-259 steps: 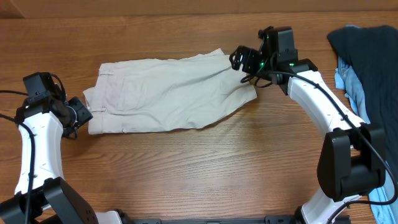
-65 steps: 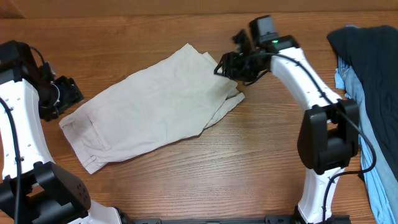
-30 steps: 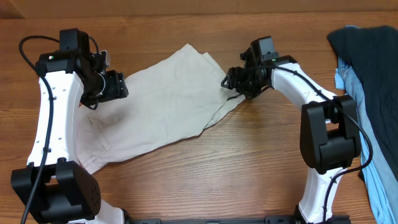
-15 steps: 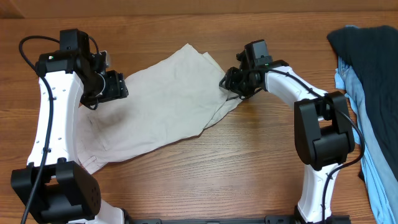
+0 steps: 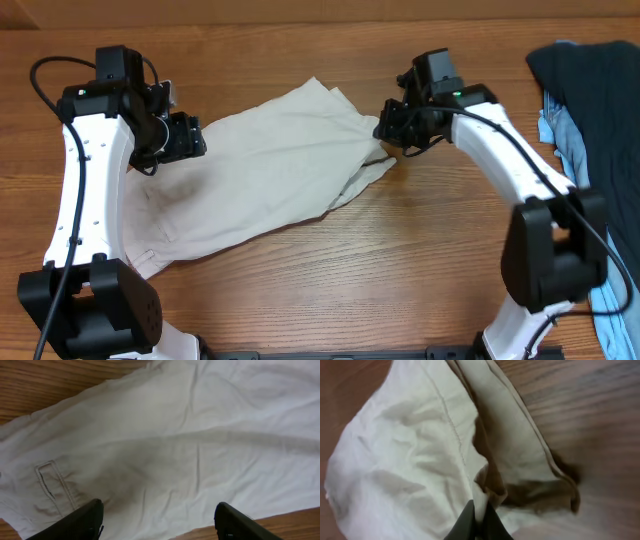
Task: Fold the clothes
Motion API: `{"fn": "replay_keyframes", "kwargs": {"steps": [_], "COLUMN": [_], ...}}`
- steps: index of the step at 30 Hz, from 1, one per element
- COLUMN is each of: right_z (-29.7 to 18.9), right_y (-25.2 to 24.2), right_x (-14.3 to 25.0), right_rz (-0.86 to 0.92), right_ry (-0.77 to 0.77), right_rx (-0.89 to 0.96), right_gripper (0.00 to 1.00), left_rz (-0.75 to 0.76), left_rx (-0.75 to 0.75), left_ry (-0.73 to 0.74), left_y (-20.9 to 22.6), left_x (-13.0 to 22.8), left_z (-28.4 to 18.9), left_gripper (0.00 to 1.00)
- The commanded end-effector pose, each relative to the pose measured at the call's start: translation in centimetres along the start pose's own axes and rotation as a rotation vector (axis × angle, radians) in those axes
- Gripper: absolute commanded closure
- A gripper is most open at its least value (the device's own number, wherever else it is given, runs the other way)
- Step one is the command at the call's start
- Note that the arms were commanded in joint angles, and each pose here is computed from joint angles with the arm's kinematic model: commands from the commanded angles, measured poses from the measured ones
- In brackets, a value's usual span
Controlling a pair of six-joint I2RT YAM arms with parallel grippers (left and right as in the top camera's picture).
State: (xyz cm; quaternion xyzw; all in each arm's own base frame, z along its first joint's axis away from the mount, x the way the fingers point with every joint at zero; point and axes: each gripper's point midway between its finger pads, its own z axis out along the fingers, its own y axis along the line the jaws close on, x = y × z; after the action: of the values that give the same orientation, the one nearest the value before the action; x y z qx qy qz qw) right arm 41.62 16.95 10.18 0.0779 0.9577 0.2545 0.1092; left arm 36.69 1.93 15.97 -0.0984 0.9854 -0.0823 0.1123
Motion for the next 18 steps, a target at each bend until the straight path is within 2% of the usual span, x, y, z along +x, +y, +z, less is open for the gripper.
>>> {"fn": "replay_keyframes", "kwargs": {"steps": [1, 5, 6, 8, 9, 13, 16, 17, 18], "right_z": [0.0, 1.4, 2.0, 2.9, 3.3, 2.5, 0.7, 0.0, -0.4], "right_y": [-3.6, -6.3, -6.9, -8.0, -8.7, -10.9, -8.2, -5.9, -2.4], "right_x": [0.1, 1.2, 1.8, 2.9, 3.3, 2.0, -0.8, -2.1, -3.2], "right_rz": [0.02, 0.086, 0.116, 0.136, 0.142, 0.118, 0.002, -0.072, -0.195], "right_ry": [-0.013, 0.016, 0.034, 0.068, 0.082, 0.02, -0.036, -0.06, -0.069], "right_rx": [0.182, 0.281, 0.293, 0.317, 0.339, 0.463, 0.381, 0.3, 0.154], "right_gripper": [0.96, 0.96, 0.9, 0.86, 0.73, 0.61, 0.59, 0.6, 0.56], "left_rz": [-0.001, -0.001, -0.001, -0.001, -0.001, -0.001, 0.004, 0.01, 0.01], "left_rx": [-0.006, -0.006, -0.006, -0.006, -0.006, -0.018, -0.026, -0.027, -0.027], "left_ry": [-0.008, -0.008, -0.008, -0.008, -0.008, -0.002, 0.015, 0.021, 0.024], "left_y": [0.0, 0.0, 0.0, 0.0, 0.0, 0.2, 0.4, 0.4, 0.4], "left_x": [-0.1, -0.1, -0.1, -0.1, -0.1, 0.1, 0.5, 0.6, 0.7], "left_z": [-0.1, -0.1, -0.1, -0.1, -0.1, -0.1, -0.2, -0.2, -0.2], "left_gripper": [0.25, 0.25, 0.25, 0.24, 0.24, 0.19, 0.18, 0.18, 0.17]}}
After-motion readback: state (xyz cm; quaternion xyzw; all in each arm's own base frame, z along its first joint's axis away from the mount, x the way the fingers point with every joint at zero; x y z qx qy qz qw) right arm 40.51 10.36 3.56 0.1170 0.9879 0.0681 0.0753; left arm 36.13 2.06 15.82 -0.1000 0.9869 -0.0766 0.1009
